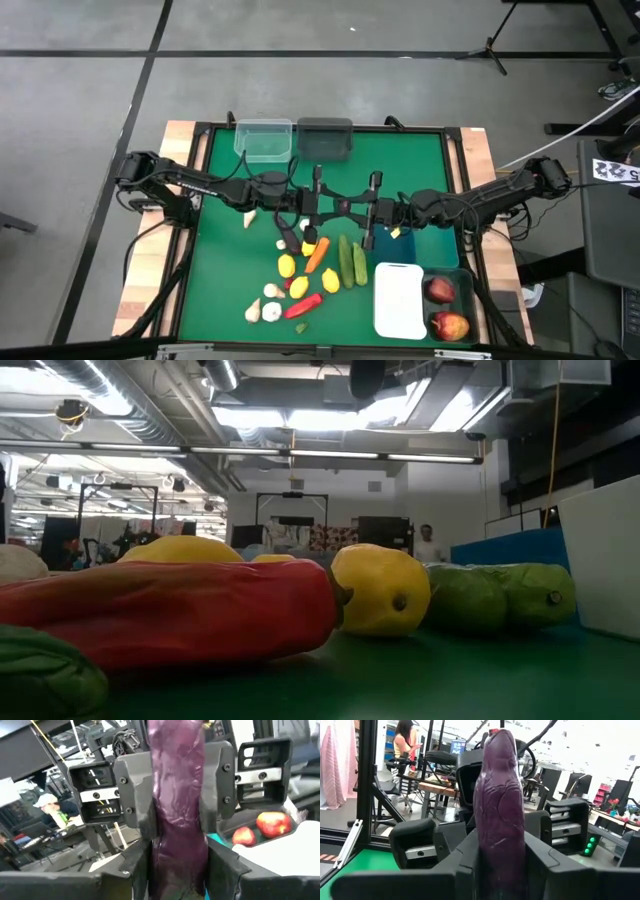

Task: Sort produce into baskets
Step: Put the purple eggplant into the green bin

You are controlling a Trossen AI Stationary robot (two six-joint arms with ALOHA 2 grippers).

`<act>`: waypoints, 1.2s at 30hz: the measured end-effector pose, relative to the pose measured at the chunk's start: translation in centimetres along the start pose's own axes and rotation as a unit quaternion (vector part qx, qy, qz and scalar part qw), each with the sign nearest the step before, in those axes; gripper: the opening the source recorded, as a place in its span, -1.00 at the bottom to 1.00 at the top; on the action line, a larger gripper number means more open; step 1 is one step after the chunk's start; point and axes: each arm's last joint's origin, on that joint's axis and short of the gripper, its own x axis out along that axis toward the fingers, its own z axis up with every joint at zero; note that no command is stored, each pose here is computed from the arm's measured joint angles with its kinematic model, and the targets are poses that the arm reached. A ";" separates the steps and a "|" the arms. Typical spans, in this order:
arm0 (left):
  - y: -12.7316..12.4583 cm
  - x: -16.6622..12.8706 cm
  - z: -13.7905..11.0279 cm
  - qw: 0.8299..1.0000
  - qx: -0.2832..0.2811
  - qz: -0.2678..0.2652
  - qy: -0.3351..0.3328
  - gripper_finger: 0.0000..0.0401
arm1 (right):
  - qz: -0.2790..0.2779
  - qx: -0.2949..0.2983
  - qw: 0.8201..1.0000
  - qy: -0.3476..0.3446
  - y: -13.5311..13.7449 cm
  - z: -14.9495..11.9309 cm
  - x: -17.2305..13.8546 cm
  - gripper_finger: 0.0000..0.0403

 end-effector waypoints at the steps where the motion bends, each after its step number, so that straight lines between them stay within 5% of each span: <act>1: 0.0 -0.1 -0.1 1.000 0.008 -0.003 0.010 -0.21 | 0.000 0.001 1.000 0.002 0.0 0.0 0.0 -0.55; 10: 0.1 -1.7 -1.0 0.989 0.034 0.010 0.141 0.20 | -0.016 0.013 0.999 0.031 -0.5 0.4 -0.8 -0.44; 16: 0.2 -2.5 -1.9 0.976 0.020 0.029 0.216 0.30 | -0.037 0.057 0.982 0.175 -0.4 -0.5 -3.7 -0.54; 20: 0.0 -2.8 -2.4 0.969 0.013 0.025 0.246 0.31 | -0.059 0.119 0.945 0.298 -0.2 -1.6 -7.2 -0.44; 25: -0.1 -2.9 -2.7 0.965 -0.012 0.026 0.259 0.31 | -0.132 0.230 0.873 0.409 -0.3 -2.6 -11.5 -0.40; 32: -0.1 -2.9 -2.7 0.965 -0.013 0.026 0.261 0.31 | -0.242 0.392 0.776 0.431 0.6 -2.9 -14.7 -0.46; 36: -0.1 -3.0 -2.7 0.965 -0.013 0.026 0.261 0.31 | -0.284 0.416 0.743 0.440 1.0 -3.2 -15.9 -0.43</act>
